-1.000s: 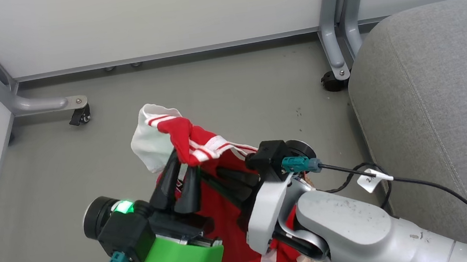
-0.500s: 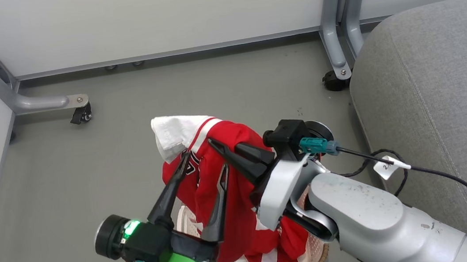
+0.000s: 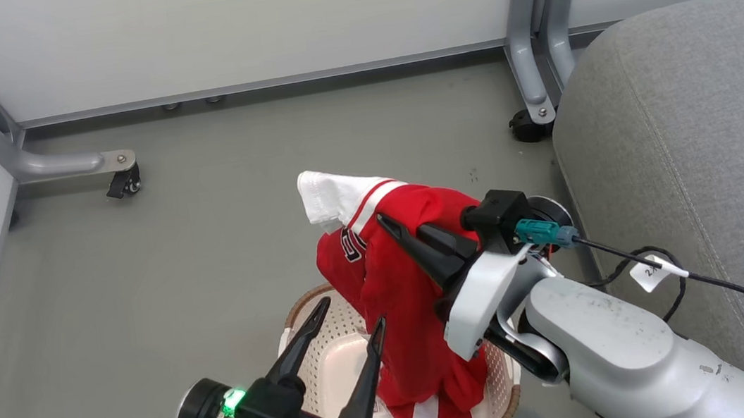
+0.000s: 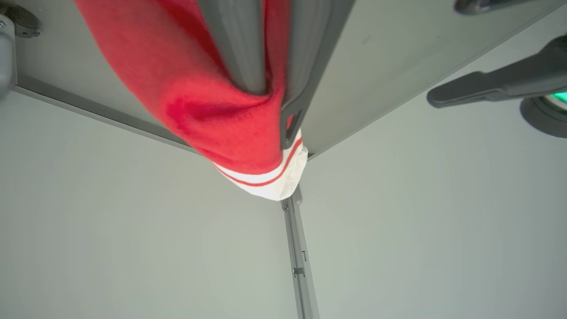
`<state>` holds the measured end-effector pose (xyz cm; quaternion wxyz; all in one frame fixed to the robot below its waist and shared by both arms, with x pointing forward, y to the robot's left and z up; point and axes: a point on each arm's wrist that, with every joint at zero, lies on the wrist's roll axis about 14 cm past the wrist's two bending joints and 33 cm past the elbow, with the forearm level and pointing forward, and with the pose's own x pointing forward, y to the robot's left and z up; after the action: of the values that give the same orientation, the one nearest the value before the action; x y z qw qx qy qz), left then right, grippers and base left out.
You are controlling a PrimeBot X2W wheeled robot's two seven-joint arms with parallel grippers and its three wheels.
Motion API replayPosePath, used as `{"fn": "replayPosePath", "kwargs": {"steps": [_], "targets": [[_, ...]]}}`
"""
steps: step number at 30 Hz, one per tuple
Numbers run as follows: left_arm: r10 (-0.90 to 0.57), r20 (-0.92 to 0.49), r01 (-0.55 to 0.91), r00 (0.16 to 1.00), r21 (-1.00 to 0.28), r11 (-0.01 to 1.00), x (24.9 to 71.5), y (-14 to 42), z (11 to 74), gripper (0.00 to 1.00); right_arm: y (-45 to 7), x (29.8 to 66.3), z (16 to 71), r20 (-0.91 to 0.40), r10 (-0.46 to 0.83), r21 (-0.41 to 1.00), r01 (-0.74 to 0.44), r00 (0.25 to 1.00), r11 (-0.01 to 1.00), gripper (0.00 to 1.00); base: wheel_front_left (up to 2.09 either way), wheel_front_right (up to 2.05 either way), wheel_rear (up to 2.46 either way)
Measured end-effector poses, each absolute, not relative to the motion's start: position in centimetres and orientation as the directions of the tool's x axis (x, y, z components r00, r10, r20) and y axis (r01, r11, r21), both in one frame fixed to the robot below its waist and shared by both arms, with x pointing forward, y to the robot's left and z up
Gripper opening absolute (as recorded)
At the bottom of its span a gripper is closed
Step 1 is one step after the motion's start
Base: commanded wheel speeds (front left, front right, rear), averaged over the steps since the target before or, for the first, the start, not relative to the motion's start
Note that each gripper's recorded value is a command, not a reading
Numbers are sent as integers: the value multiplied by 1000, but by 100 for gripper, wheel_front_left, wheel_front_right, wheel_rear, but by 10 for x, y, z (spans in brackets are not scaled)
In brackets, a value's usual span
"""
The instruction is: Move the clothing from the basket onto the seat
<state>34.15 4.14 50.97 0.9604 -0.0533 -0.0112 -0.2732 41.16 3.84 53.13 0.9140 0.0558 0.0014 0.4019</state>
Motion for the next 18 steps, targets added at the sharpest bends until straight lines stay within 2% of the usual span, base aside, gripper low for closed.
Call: {"fn": "replayPosePath", "kwargs": {"steps": [11, 18], "targets": [[-606, 40, 606, 795, -99, 789, 349, 13, 504, 100, -1, 421, 531, 47, 652, 96, -654, 756, 751, 0, 0, 0, 0], [-688, 51, 689, 724, -93, 719, 354, -19, 507, 100, -51, 427, 531, 46, 544, 79, -545, 838, 834, 0, 0, 0, 0]]}}
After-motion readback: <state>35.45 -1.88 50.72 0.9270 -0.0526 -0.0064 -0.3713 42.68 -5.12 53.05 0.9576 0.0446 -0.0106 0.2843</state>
